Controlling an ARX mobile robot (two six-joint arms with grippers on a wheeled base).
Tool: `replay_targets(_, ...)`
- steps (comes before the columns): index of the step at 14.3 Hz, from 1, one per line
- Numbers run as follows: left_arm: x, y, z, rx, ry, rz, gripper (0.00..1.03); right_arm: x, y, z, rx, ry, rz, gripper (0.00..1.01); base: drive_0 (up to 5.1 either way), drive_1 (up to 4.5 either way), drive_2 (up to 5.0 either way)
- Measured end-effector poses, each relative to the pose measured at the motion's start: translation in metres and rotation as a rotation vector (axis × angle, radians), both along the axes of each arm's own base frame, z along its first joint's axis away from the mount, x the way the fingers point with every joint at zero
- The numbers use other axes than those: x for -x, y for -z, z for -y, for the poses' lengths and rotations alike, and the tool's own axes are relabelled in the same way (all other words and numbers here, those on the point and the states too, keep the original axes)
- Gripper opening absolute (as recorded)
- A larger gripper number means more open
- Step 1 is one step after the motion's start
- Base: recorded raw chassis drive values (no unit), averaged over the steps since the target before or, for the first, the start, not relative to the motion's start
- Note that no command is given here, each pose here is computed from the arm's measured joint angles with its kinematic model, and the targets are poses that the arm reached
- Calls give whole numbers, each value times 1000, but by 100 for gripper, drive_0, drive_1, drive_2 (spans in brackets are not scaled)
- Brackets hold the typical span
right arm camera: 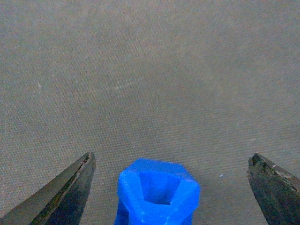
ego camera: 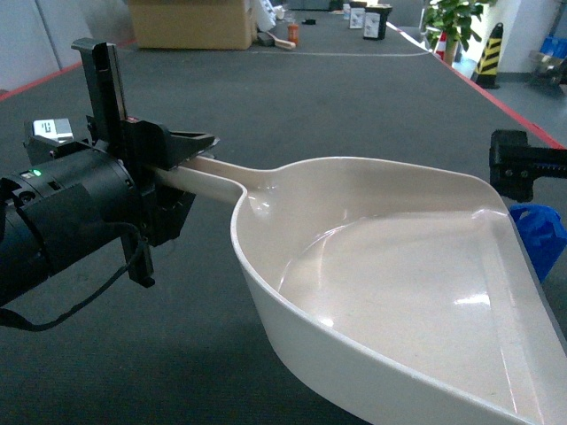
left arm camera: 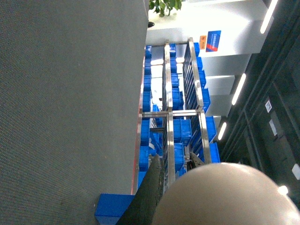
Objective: Place part in tray to right shelf
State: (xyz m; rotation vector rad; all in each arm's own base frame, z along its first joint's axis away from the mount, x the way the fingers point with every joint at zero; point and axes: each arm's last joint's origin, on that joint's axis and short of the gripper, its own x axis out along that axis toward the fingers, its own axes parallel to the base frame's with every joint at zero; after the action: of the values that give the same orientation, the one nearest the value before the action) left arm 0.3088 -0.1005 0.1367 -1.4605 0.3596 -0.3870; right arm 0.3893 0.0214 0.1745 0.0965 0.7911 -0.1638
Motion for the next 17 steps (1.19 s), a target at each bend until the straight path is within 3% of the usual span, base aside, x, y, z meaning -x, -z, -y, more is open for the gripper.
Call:
replay_targets(1, 0, 0, 0, 0, 0, 0, 13, -3, 9, -3, -38, 12, -45, 97, 0, 0, 0)
replay_targets(3, 0, 0, 0, 0, 0, 0, 13, -4, 32, -11, -60, 40, -124, 69, 0, 0, 0)
replay_targets(4, 0, 0, 0, 0, 1, 0, 13, -3, 33, -11, -70, 51, -132, 59, 0, 0, 0)
replay_targets(5, 0, 0, 0, 0, 0, 1, 13, 0, 24, -12, -69, 56, -105, 48, 0, 0, 0)
replay_targets(6, 0, 0, 0, 1, 2, 0, 13, 8, 8, -11, -65, 62, -44, 47, 0, 0, 0)
replay_targets(8, 0, 0, 0, -1, 1, 1, 13, 33, -54, -17, -80, 29, 179, 47, 0, 0, 0)
replay_targets(9, 0, 0, 0, -2, 1, 2, 13, 51, -94, -32, -128, -46, 305, 47, 0, 0, 0)
replay_targets(10, 0, 0, 0, -2, 0, 2, 13, 66, -116, -56, -203, -155, 379, 47, 0, 0, 0)
replay_targets(11, 0, 0, 0, -2, 0, 2, 13, 75, -118, -84, -280, -258, 370, 47, 0, 0, 0)
replay_targets(12, 0, 0, 0, -2, 0, 2, 13, 80, -103, -111, -335, -331, 314, 46, 0, 0, 0)
replay_targets(13, 0, 0, 0, -2, 0, 2, 13, 82, -79, -128, -381, -359, 212, 46, 0, 0, 0)
replay_targets(14, 0, 1, 0, -9, -8, -2, 13, 81, -63, -127, -448, -347, 147, 59, 0, 0, 0)
replay_targets(15, -1, 0, -1, -12, -9, 4, 13, 80, -65, -107, -492, -294, 152, 75, 0, 0, 0)
replay_targets(17, 0, 0, 0, -8, 0, 3, 13, 103, -108, -60, -486, -202, 319, 100, 0, 0, 0)
